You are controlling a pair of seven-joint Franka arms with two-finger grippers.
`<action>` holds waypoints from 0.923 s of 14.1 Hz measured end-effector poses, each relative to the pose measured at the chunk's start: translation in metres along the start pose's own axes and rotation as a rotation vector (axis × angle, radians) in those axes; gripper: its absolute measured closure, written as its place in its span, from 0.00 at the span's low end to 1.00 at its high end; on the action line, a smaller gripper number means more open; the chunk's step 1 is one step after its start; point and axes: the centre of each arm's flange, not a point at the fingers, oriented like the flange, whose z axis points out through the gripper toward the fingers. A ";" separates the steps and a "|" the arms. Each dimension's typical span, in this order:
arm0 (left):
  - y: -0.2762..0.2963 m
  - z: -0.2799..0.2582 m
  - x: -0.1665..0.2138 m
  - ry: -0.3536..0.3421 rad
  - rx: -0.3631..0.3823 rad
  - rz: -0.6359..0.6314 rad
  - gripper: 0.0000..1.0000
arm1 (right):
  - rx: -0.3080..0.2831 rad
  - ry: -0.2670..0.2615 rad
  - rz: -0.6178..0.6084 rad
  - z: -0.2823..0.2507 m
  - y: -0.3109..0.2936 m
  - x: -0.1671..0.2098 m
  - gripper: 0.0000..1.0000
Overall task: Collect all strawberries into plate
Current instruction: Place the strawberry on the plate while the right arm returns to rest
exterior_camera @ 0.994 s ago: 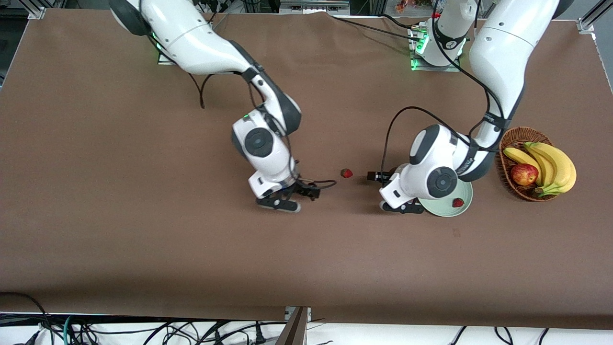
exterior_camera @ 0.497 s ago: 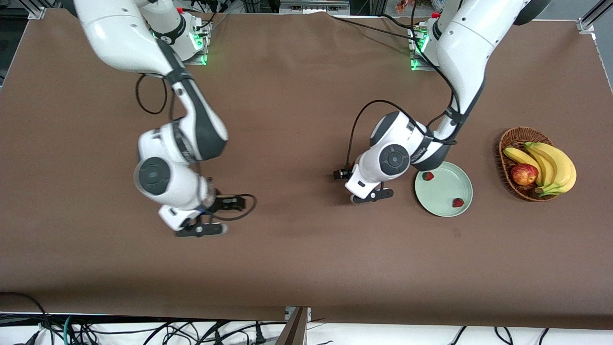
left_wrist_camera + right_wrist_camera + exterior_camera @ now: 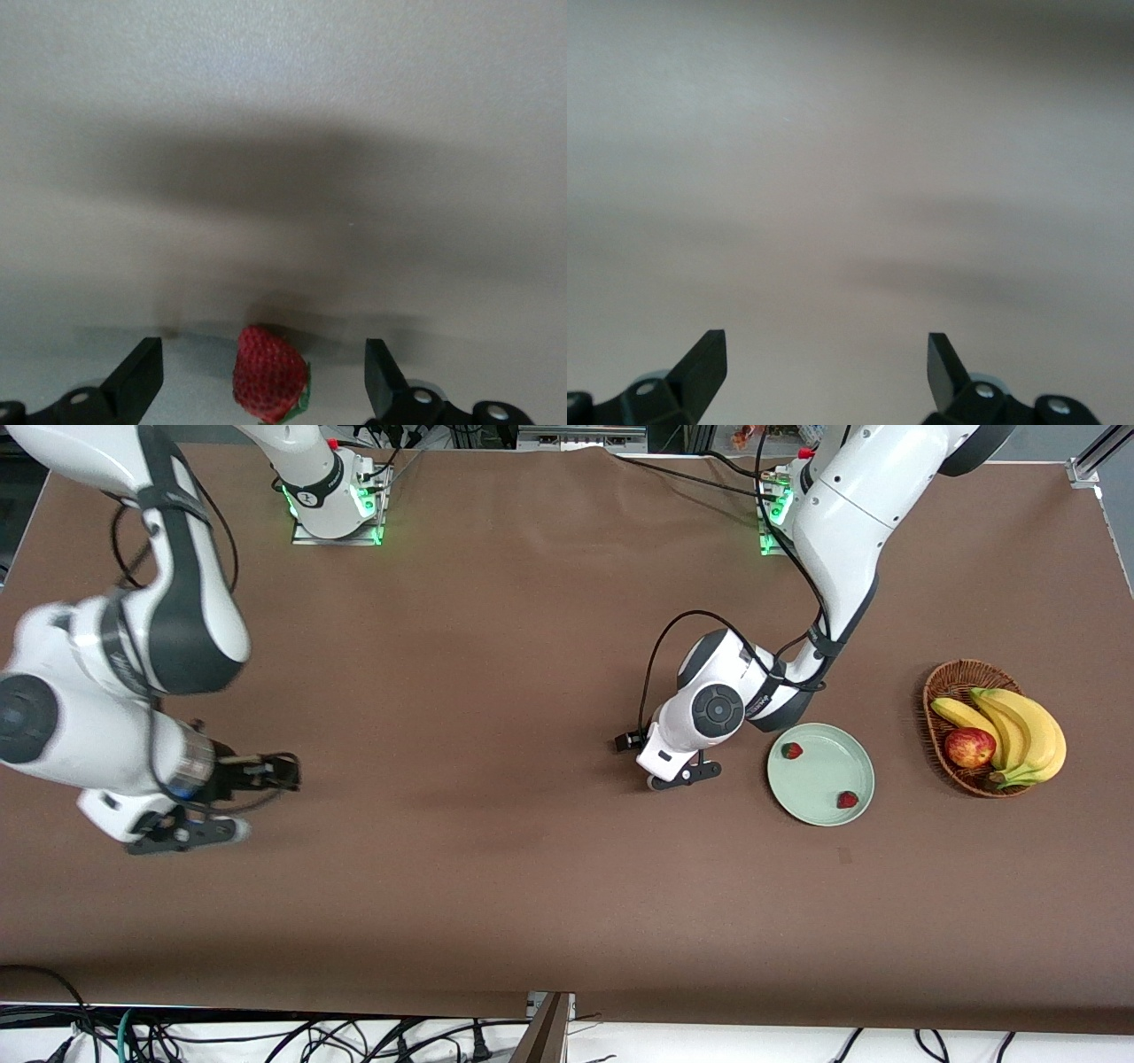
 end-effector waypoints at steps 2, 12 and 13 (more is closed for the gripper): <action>0.001 0.001 -0.002 -0.002 0.001 0.003 0.19 | -0.003 -0.011 0.021 -0.034 0.020 -0.025 0.00; -0.009 -0.039 0.009 0.021 0.006 -0.004 0.67 | -0.059 -0.036 0.043 -0.119 0.025 -0.140 0.00; -0.020 -0.056 0.017 0.023 0.017 0.012 0.67 | -0.060 -0.034 0.048 -0.126 0.027 -0.146 0.00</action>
